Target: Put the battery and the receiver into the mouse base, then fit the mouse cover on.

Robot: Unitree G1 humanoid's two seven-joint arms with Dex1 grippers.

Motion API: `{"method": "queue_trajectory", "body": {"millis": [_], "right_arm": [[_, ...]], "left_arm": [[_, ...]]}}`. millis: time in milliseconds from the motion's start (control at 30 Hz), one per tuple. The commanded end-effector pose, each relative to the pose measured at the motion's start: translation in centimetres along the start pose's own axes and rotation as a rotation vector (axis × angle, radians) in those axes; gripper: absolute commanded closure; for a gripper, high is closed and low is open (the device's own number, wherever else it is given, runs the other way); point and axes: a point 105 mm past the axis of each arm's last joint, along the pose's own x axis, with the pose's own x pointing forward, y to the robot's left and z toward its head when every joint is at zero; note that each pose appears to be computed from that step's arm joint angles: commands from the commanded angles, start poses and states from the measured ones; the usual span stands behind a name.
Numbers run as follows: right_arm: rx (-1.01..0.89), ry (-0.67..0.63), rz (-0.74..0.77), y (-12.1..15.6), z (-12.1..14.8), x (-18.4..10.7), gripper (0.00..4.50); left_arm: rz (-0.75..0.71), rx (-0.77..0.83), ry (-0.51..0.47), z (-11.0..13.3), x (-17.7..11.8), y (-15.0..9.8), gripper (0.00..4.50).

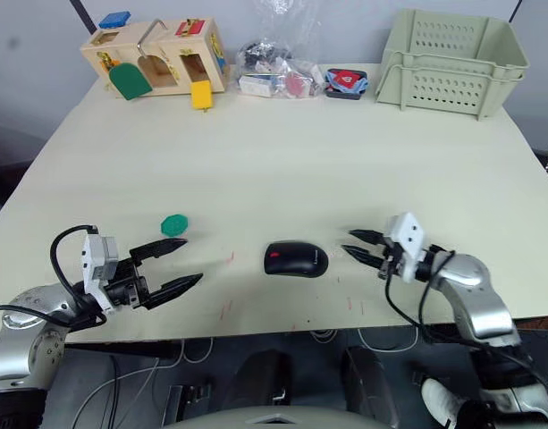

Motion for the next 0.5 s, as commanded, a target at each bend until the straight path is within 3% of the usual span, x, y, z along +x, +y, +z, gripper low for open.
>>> {"method": "queue_trajectory", "body": {"millis": [33,133,500], "right_arm": [[-0.004,-0.032,-0.091,-0.8,0.8,-2.5,1.53],[0.036,-0.023,-0.168,-1.0,-0.1,-5.1,0.05],[0.099,0.008,-0.306,-0.5,-1.4,-10.0,0.05]], "left_arm": [[0.058,0.020,0.008,0.5,-0.3,0.2,0.00],[0.118,0.023,0.038,-0.3,-0.5,0.4,0.00],[0.236,0.061,0.124,-2.2,-1.2,0.4,0.00]]}}
